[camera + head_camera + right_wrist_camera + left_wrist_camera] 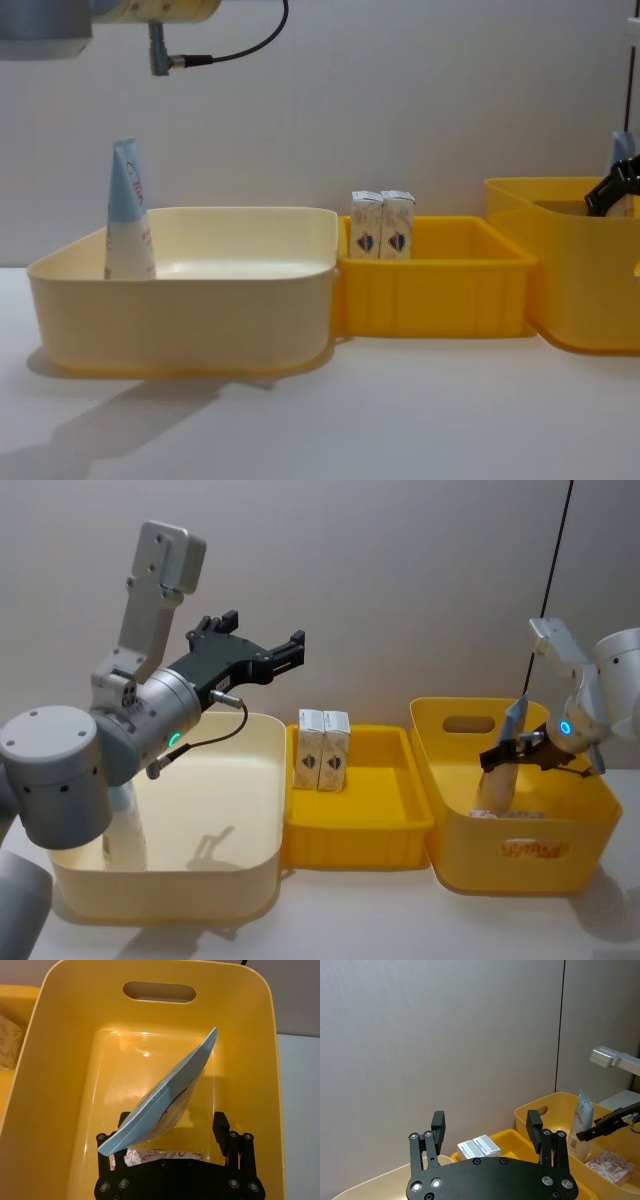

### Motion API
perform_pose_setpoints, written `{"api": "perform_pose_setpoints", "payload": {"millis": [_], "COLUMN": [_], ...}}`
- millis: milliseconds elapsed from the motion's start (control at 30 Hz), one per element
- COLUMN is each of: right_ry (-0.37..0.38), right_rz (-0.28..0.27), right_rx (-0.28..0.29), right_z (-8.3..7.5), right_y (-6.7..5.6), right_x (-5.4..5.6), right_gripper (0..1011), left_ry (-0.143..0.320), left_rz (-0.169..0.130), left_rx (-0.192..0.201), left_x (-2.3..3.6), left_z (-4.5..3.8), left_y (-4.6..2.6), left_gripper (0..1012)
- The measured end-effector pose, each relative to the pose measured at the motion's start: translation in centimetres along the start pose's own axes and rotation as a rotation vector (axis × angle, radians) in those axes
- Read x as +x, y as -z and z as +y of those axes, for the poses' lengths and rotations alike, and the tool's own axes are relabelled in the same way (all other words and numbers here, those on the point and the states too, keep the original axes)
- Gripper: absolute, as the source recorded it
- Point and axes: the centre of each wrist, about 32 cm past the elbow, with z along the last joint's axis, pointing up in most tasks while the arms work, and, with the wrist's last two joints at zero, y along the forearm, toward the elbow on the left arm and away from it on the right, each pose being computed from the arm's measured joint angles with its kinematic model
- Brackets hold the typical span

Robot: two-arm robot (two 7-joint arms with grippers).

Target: Bimanual collaborative sorting of washing and personal care products

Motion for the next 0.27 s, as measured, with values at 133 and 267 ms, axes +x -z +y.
{"api": "perform_pose_setpoints", "payload": {"millis": [133,267], "right_ry": [0.000,0.000], "right_rz": [0.001,0.001], "right_rx": [-0.001,-0.002], "right_z": [0.00,-0.01], "right_y": [-0.01,-0.01], "right_x": [-0.01,0.00], "right_gripper": [1001,1001], "left_ry": [0.000,0.000], "left_rz": [0.000,0.000], "left_rx": [0.000,0.000], "left_x": [0.00,0.00], "left_z": [0.00,0.00], "left_y": [0.00,0.00], "left_gripper": [1003,1003]}}
